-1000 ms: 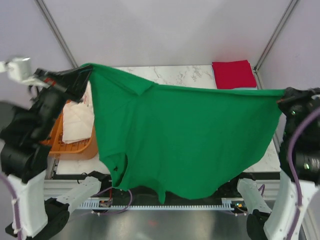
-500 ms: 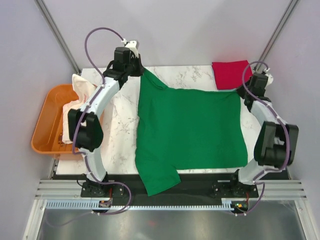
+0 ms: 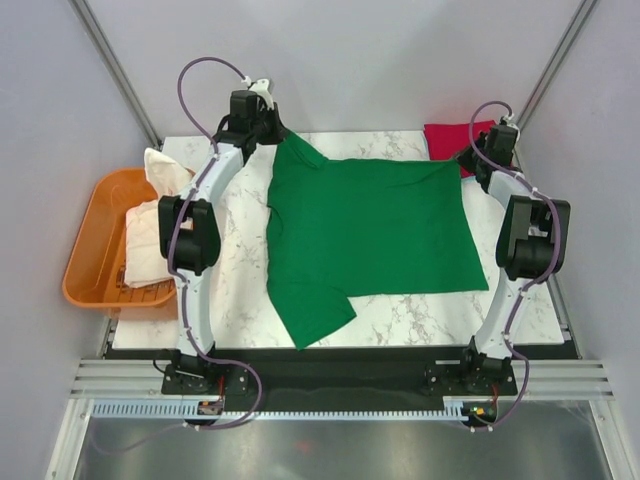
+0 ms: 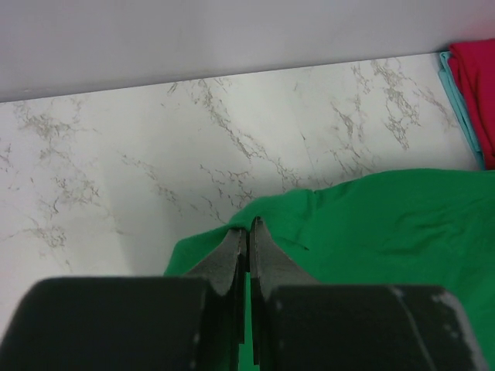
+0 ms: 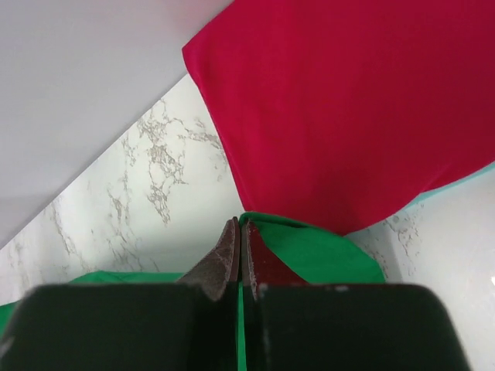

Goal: Fold and stack the t-shirts
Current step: Flatten the tshirt out

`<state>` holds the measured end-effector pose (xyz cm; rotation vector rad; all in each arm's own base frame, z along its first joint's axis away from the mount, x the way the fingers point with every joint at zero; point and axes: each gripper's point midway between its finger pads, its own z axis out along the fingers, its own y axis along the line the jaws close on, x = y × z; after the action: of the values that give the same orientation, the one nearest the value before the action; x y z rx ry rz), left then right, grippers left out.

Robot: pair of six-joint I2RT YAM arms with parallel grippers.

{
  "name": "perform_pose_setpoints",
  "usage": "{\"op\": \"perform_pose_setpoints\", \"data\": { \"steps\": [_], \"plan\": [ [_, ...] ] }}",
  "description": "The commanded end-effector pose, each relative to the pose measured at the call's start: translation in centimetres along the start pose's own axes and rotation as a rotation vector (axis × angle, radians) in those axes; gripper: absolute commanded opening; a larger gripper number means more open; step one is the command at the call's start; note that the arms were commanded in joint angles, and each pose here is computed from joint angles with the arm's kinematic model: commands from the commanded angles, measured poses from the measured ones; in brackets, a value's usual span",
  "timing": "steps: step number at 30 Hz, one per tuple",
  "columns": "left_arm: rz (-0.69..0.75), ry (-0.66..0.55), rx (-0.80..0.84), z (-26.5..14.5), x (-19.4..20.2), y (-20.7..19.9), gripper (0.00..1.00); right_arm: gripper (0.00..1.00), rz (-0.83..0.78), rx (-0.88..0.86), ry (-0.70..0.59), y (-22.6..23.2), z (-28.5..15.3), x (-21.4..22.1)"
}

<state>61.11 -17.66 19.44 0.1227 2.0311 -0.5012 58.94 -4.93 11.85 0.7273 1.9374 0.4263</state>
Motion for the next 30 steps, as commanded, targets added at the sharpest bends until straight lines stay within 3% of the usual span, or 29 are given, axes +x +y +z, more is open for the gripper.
{"op": "perform_pose_setpoints", "data": {
  "steps": [1, 3, 4, 6, 11, 19, 24, 30],
  "plan": [
    [0.011, -0.171, 0.041, -5.2, -7.2, -3.2, 0.02, 0.00, -0.062, -0.058, -0.059, 3.6, -3.1, -4.2],
    [0.019, -0.201, 0.001, -7.6, -8.2, -3.1, 0.02, 0.00, -0.089, -0.046, -0.105, 5.5, -6.7, -7.1],
    [0.035, -0.267, 0.000, -11.0, -10.8, -4.3, 0.02, 0.00, -0.093, -0.012, -0.083, 5.7, -8.3, -7.5],
    [0.049, -0.308, -0.021, -14.3, -11.9, -4.7, 0.02, 0.00, -0.097, 0.007, -0.140, 7.4, -12.9, -10.4],
    [0.093, -0.471, -0.002, -26.1, -14.8, -7.8, 0.02, 0.00, -0.109, 0.026, -0.166, 9.9, -24.6, -12.0],
    [0.139, -0.682, 0.031, -41.0, -13.6, -10.6, 0.02, 0.00, -0.111, -0.004, -0.237, 10.6, -39.2, -10.2],
    [0.161, -0.813, 0.115, -49.9, -12.3, -13.3, 0.02, 0.00, -0.109, -0.014, -0.454, 11.4, -50.6, -12.0],
    [0.166, -0.872, 0.125, -54.7, -12.3, -14.3, 0.02, 0.00, -0.116, 0.007, -0.554, 11.5, -55.2, -13.3]
  ]
}}
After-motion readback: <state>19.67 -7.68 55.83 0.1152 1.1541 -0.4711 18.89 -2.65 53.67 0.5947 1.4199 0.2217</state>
